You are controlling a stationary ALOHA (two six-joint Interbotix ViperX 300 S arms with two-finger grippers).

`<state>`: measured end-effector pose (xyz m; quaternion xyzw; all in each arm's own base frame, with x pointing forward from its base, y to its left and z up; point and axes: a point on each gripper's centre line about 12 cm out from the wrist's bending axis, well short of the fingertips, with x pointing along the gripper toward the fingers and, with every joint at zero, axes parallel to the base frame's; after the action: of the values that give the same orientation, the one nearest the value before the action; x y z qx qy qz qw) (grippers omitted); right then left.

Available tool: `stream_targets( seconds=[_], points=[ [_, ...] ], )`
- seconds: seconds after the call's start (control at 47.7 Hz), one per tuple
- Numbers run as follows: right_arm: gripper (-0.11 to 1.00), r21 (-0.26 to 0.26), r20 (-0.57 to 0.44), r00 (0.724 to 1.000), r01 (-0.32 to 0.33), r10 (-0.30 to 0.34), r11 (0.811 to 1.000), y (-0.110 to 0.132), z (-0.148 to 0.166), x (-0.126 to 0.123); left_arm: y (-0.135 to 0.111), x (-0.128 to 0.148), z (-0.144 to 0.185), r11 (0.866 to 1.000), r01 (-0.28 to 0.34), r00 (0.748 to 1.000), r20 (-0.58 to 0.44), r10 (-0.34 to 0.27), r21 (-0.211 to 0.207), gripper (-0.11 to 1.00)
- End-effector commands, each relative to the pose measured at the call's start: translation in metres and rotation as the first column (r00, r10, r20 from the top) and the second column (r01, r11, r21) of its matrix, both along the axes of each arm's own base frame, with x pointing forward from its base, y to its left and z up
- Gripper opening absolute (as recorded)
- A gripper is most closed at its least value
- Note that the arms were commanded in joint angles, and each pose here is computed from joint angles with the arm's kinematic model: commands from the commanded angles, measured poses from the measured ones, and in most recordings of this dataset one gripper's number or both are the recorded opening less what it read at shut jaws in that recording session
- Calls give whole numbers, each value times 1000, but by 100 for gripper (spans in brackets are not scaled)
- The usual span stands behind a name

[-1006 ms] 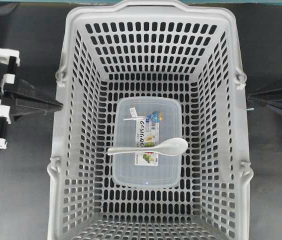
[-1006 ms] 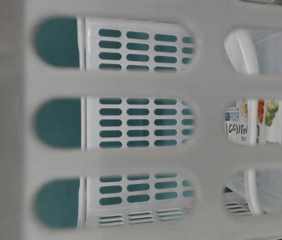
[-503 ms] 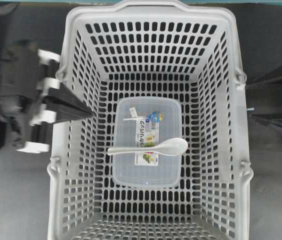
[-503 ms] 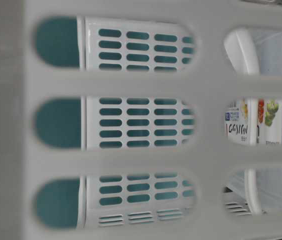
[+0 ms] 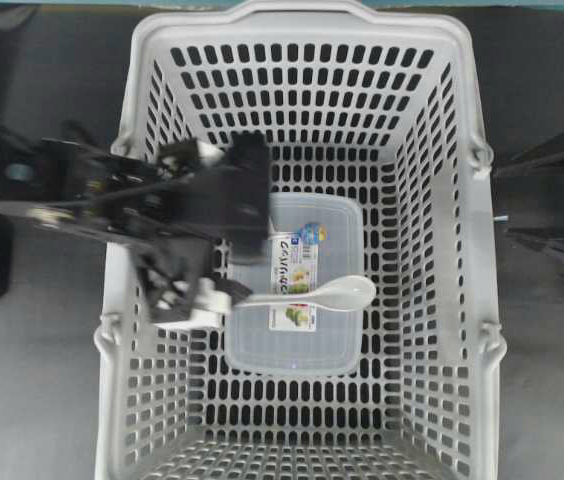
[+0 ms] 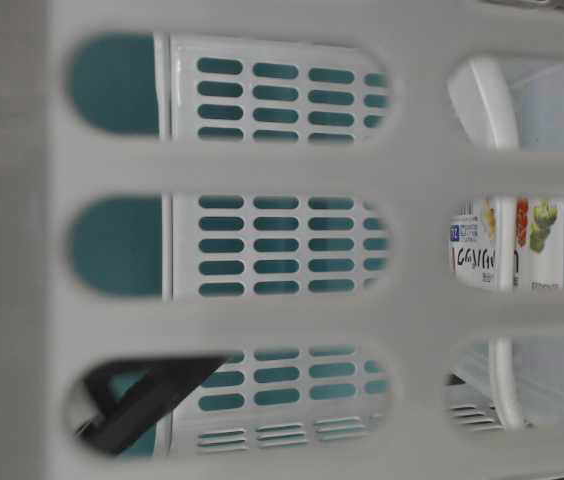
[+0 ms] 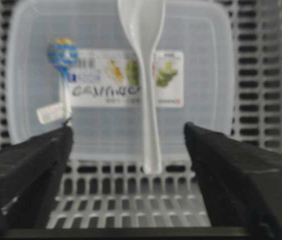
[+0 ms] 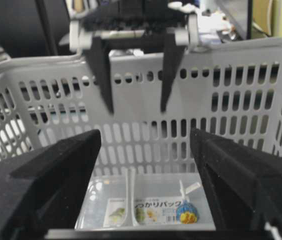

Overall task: Pick up the chinese spoon from the shopping basket with the left arm.
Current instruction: 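Move the left gripper over the basket toward the white spoon handle, then lower the open left gripper around the spoon's neck and close it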

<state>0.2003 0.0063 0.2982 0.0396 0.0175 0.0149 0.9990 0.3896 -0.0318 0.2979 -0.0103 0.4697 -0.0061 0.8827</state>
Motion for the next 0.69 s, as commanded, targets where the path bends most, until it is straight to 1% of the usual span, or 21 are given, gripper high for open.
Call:
stream_targets(
  seconds=[0.0, 0.063, 0.168, 0.252, 0.398, 0.587, 0.671],
  points=[
    [70, 4, 21, 1000, -2, 2, 1000, 1, 7, 0, -5, 17, 6, 1000, 3, 1000, -9, -3, 1, 90],
    [70, 4, 20, 1000, -2, 2, 1000, 1, 6, -1, -9, 29, -4, 1000, 9, 1000, -30, -9, 3, 88],
    [70, 4, 20, 1000, -1, 1, 1000, 0, 5, -1, -10, 41, -24, 1000, 8, 997, -73, -8, 7, 87],
    [70, 4, 21, 1000, -2, 2, 1000, 1, 5, -1, -12, 47, -42, 1000, 18, 993, -114, -17, 15, 87],
    [70, 4, 21, 1000, -1, 1, 1000, 0, 6, -1, -15, 55, -61, 1000, 22, 988, -150, -20, 18, 87],
    [69, 4, 21, 1000, -1, 1, 1000, 0, 5, -1, -18, 64, -74, 1000, 20, 994, -107, -19, 9, 87],
    [69, 4, 21, 1000, 2, -2, 1000, 0, 5, -1, -17, 65, -81, 1000, 20, 994, -105, -19, 8, 86]
  ],
)
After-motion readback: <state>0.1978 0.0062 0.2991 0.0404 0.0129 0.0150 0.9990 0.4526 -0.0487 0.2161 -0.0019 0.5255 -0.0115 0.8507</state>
